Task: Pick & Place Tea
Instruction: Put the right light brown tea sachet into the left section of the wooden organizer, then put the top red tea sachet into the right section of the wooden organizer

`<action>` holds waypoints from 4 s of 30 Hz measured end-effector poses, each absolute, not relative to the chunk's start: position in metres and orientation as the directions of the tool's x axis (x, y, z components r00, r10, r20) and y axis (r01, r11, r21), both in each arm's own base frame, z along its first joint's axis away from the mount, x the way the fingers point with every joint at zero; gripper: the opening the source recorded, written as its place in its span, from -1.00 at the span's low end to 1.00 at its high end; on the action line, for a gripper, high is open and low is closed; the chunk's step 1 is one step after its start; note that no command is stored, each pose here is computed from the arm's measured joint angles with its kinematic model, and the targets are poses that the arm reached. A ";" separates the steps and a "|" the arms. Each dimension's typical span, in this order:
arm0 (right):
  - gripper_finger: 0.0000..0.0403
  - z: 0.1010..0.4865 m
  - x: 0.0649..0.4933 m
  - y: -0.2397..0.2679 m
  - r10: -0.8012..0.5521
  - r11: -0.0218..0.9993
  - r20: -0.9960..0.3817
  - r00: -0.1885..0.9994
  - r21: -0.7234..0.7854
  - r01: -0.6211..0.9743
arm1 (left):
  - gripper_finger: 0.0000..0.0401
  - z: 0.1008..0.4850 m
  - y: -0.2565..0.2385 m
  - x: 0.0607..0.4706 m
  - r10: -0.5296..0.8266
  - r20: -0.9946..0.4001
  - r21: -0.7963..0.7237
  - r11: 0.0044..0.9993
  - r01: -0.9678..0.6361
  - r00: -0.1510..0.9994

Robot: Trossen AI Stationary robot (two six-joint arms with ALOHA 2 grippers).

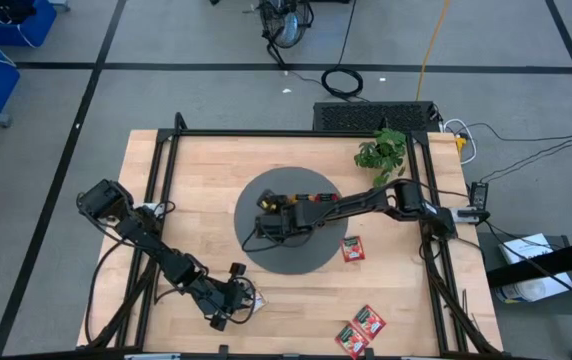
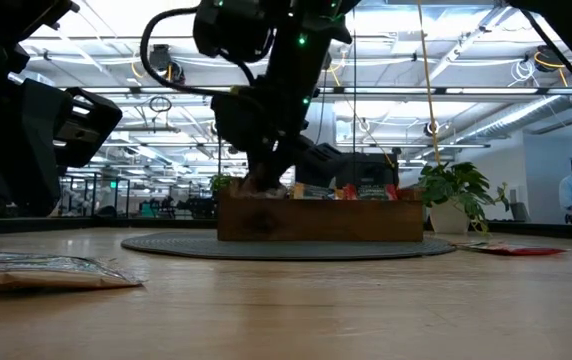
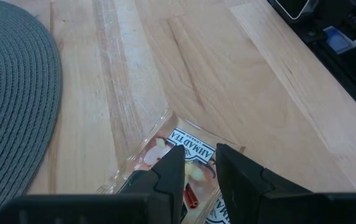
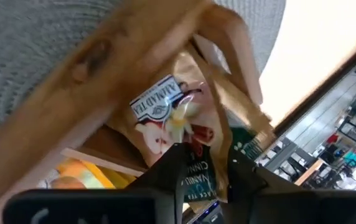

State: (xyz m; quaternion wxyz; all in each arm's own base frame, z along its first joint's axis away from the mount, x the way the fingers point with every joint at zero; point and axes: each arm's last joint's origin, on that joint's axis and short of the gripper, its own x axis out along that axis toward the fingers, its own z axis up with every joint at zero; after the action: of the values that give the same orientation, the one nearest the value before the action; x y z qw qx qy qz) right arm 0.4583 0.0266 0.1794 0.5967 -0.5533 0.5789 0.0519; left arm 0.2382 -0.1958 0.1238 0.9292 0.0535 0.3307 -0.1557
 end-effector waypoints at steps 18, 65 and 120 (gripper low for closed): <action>-0.57 0.239 0.441 0.020 -0.348 0.758 -0.829 0.439 -0.524 -0.389 | -0.52 0.122 -0.195 0.236 -0.204 -0.639 0.035 0.956 0.292 0.742; -0.98 0.153 0.200 0.038 0.153 0.973 -0.365 0.919 -0.108 -0.205 | -0.95 0.212 -0.044 0.335 0.296 -0.806 0.068 0.906 -0.417 0.512; -0.98 0.164 0.170 0.049 -0.112 0.992 -0.455 0.883 -0.101 0.073 | -0.88 0.168 -0.137 0.338 -0.002 -0.678 0.242 0.943 0.227 0.735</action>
State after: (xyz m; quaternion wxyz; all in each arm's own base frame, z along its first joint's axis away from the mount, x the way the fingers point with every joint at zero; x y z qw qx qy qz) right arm 0.1702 0.0492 0.1638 0.9696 -0.0403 0.2368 -0.0477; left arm 0.3381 -0.1366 0.1676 0.9181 0.1564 0.3588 -0.0623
